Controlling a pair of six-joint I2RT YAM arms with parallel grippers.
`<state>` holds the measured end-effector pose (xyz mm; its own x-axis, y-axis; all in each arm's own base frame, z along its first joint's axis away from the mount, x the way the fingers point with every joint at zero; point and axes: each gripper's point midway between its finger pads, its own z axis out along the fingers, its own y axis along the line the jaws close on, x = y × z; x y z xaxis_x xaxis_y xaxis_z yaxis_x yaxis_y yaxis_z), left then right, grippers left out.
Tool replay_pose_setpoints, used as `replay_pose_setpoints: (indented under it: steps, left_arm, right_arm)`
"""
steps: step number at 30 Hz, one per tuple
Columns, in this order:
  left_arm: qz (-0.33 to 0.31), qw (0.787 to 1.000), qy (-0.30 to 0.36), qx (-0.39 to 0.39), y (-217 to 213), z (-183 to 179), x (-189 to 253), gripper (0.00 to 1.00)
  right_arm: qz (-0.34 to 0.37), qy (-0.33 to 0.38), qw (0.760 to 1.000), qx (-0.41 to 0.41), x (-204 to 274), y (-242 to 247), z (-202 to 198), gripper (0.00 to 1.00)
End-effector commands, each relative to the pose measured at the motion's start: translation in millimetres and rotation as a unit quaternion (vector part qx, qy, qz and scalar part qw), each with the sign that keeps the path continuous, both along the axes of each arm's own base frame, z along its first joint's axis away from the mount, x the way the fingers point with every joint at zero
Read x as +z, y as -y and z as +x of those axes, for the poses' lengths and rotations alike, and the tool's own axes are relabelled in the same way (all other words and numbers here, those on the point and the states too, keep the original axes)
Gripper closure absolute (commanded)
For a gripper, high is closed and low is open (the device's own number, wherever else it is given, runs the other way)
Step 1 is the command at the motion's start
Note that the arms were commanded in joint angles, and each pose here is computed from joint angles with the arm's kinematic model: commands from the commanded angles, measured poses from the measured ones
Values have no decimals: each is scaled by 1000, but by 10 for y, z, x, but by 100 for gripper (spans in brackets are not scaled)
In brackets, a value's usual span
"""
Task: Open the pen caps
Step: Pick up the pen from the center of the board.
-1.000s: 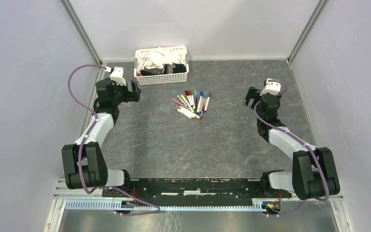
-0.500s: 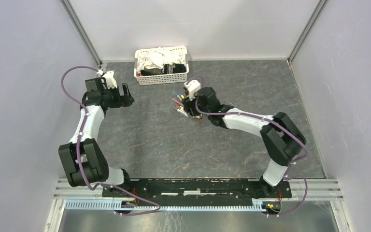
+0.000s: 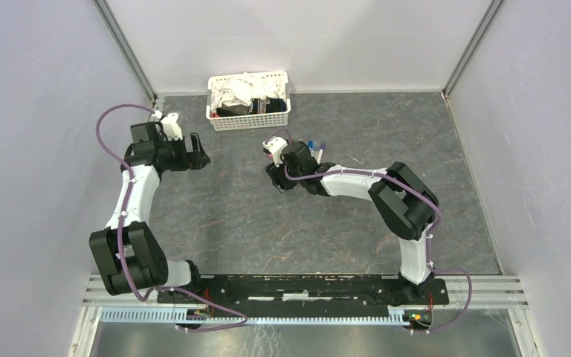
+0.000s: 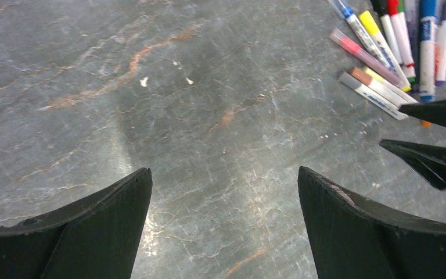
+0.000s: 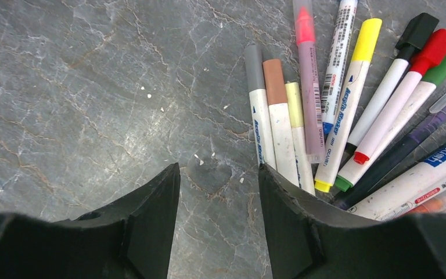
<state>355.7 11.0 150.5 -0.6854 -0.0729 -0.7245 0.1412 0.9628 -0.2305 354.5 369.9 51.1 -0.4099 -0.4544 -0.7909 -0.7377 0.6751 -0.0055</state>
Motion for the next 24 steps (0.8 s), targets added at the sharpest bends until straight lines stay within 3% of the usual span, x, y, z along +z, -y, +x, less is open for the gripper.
replay_pose_setpoints:
  steps: [1, 17, 24]
  left_arm:
    - [-19, 998, 13, -67, 199, -77, 56, 0]
    - [-28, 995, 13, -90, 270, -135, 80, 0]
    - [-36, 995, 4, -94, 291, -134, 54, 0]
  right_arm:
    - [-2, 16, 1000, 1, 28, -62, 126, 43]
    - [-15, 50, 999, -13, 161, -19, 279, 42]
    - [-24, 34, 999, -14, 10, 36, 329, 44]
